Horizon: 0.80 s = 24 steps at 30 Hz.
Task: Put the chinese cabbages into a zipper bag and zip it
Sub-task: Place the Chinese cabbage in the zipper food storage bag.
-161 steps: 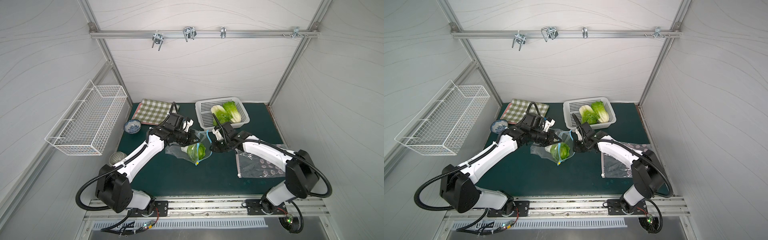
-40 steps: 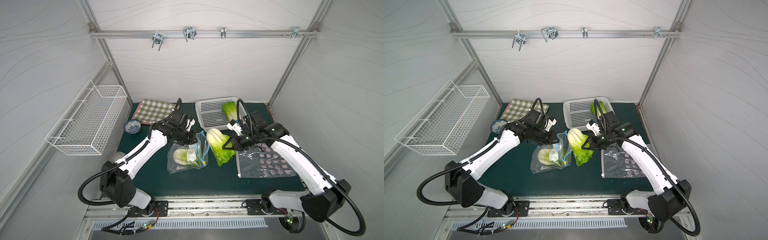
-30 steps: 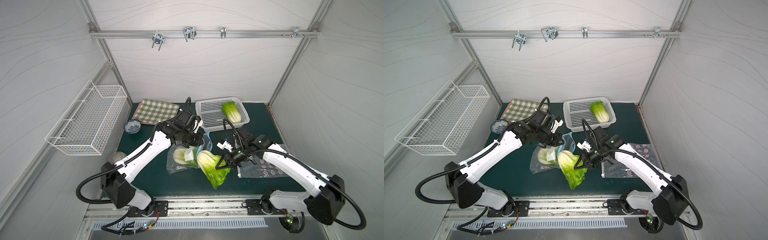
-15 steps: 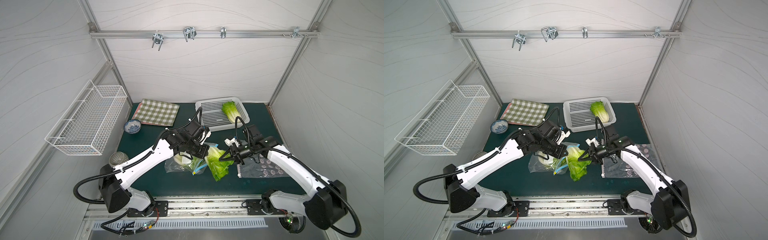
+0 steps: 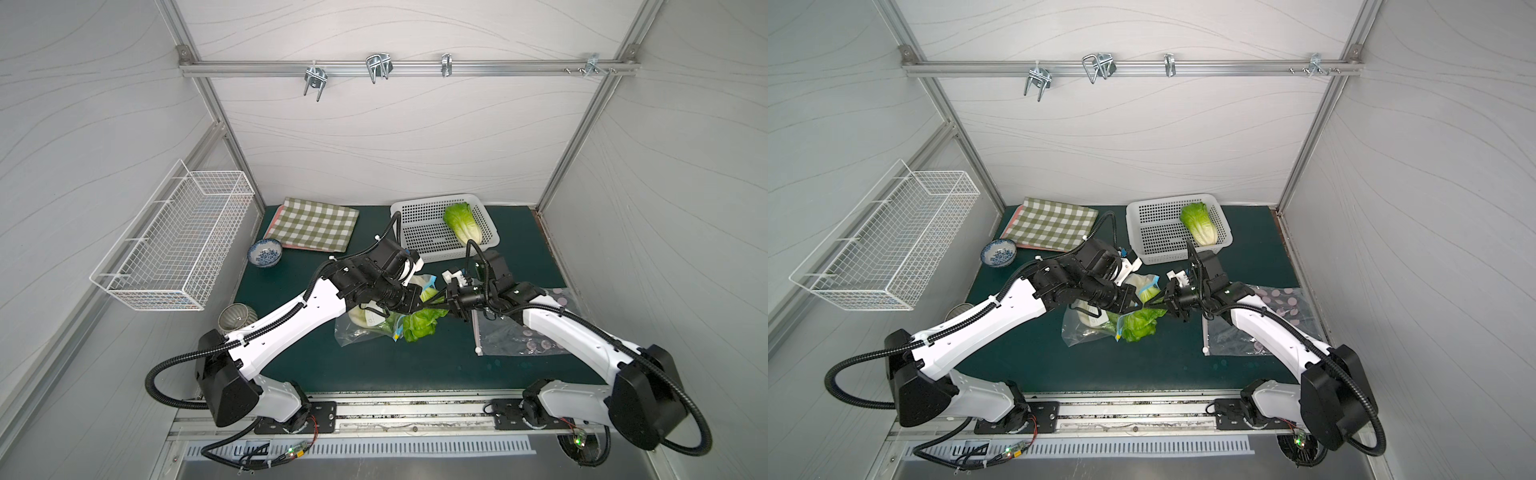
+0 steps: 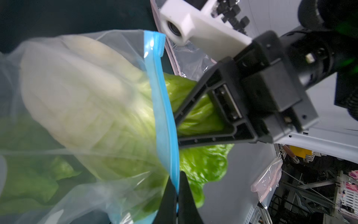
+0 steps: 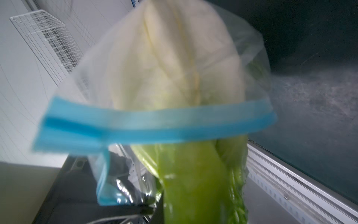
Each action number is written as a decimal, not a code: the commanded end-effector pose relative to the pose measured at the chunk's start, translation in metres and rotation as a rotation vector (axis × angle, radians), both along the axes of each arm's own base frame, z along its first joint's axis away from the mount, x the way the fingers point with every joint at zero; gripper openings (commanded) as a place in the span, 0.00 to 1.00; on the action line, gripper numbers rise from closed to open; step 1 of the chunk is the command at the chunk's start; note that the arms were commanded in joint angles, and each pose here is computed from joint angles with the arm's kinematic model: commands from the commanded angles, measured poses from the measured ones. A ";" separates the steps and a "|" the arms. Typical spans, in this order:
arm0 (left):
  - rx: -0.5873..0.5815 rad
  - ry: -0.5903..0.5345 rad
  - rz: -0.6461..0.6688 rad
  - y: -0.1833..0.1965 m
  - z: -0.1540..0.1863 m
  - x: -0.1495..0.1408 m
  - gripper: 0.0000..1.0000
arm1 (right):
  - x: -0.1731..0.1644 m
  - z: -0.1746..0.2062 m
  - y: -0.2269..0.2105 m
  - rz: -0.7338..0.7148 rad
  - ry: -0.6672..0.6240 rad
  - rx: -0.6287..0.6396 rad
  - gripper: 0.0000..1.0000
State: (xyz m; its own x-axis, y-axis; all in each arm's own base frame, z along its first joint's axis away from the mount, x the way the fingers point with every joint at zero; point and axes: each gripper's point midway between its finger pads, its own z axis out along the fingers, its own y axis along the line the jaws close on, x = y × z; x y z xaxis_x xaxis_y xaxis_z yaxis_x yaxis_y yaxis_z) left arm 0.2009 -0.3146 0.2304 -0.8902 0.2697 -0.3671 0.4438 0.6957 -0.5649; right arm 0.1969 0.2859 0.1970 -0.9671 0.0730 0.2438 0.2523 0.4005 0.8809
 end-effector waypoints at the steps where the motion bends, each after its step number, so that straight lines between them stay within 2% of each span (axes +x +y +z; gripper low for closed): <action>1: -0.083 0.020 -0.054 -0.015 0.016 -0.013 0.00 | 0.026 -0.002 0.005 -0.134 0.019 0.017 0.00; 4: -0.062 0.044 -0.074 -0.018 0.004 -0.015 0.02 | 0.029 0.001 0.011 -0.143 0.035 0.037 0.00; 7: -0.035 0.046 -0.085 -0.017 -0.006 -0.014 0.16 | 0.029 -0.008 0.013 -0.148 0.063 0.031 0.00; 11: -0.004 -0.031 -0.066 0.001 0.007 -0.011 0.34 | 0.028 -0.023 0.010 -0.162 0.115 0.027 0.00; 15: 0.004 -0.054 -0.001 0.027 0.008 -0.007 0.46 | 0.032 -0.025 0.008 -0.173 0.125 0.030 0.00; 20: 0.047 -0.113 0.053 0.056 -0.024 -0.016 0.48 | 0.042 -0.019 0.005 -0.200 0.149 0.068 0.00; 24: 0.039 -0.303 0.067 0.073 -0.038 -0.013 0.48 | 0.045 -0.016 0.003 -0.215 0.167 0.086 0.00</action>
State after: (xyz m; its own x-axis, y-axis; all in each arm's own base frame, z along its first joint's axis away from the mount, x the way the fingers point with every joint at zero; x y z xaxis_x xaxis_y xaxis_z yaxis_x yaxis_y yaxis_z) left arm 0.1691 -0.2435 0.1846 -0.8574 0.2604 -0.4439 0.4693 0.7495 -0.4669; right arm 0.2347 0.2870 0.1682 -0.8835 0.2478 0.3974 0.4602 0.3022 0.8348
